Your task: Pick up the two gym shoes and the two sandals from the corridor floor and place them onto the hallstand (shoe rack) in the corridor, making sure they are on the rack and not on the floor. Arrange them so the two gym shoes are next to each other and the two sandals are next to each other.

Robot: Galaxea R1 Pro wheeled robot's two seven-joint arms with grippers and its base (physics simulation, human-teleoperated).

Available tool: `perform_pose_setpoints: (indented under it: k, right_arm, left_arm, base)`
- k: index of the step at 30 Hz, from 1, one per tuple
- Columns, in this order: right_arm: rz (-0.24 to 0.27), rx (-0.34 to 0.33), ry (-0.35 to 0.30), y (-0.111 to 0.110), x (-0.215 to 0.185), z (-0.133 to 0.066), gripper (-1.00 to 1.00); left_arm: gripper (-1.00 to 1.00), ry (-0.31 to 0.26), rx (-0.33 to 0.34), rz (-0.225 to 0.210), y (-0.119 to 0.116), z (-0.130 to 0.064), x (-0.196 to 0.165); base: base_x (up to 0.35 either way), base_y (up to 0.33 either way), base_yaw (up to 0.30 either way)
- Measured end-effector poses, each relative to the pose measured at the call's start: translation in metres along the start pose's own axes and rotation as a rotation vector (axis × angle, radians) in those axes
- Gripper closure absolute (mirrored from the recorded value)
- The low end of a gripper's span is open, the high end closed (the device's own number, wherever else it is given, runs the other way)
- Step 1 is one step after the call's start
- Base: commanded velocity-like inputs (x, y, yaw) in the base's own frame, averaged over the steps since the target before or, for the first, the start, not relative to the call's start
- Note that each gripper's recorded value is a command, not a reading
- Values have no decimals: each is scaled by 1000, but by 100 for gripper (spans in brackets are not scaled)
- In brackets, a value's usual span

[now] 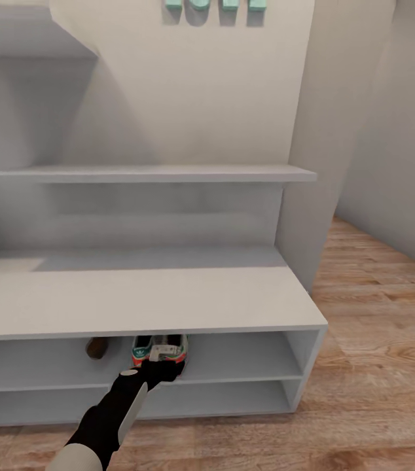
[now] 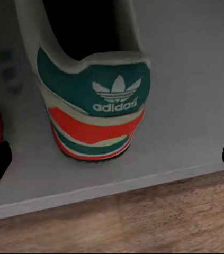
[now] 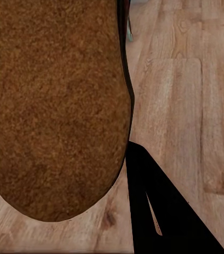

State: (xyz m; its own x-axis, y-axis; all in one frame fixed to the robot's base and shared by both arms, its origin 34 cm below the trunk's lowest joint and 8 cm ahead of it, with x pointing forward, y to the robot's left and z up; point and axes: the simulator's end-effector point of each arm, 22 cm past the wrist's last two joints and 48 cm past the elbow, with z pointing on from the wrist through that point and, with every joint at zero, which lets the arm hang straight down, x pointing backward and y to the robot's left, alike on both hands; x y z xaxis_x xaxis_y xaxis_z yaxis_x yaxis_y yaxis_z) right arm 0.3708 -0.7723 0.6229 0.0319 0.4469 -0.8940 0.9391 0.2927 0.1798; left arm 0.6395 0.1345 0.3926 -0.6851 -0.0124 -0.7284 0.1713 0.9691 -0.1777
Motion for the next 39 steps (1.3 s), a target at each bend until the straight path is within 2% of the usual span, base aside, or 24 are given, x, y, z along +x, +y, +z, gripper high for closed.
perform_pose_setpoints:
  k: [18, 20, 23, 25, 28, 35, 39]
  right_arm:
    - [1, 2, -2, -1, 0, 0, 100]
    - [3, -18, 4, 10, 6, 1, 100]
    - [-17, -33, 18, 21, 18, 2, 100]
    - [-35, -32, 19, 24, 18, 2, 100]
    - [-30, -4, 5, 10, 5, 1, 100]
    - [-9, 50, -35, -20, -25, -5, 100]
    - [5, 72, -62, -33, -37, -9, 100]
  left_arm:
    - [-100, -1, -1, 1, 0, 0, 0]
    - [-100, 7, -2, -16, 8, -1, 10]
    - [-100, 16, 0, -19, 17, -1, 20]
    - [-100, -5, 21, -8, 5, -1, 13]
    - [-100, -5, 29, -7, -4, -1, 10]
    - [-100, 24, -6, -8, 1, -2, 13]
    - [-100, 40, -28, -10, 6, -2, 17]
  base:
    - [-297, 113, 0]
    - [0, 0, 0]
    - [0, 0, 0]
    - [0, 0, 0]
    - [0, 0, 0]
    - [-20, 0, 0]
    - [-271, 0, 0]
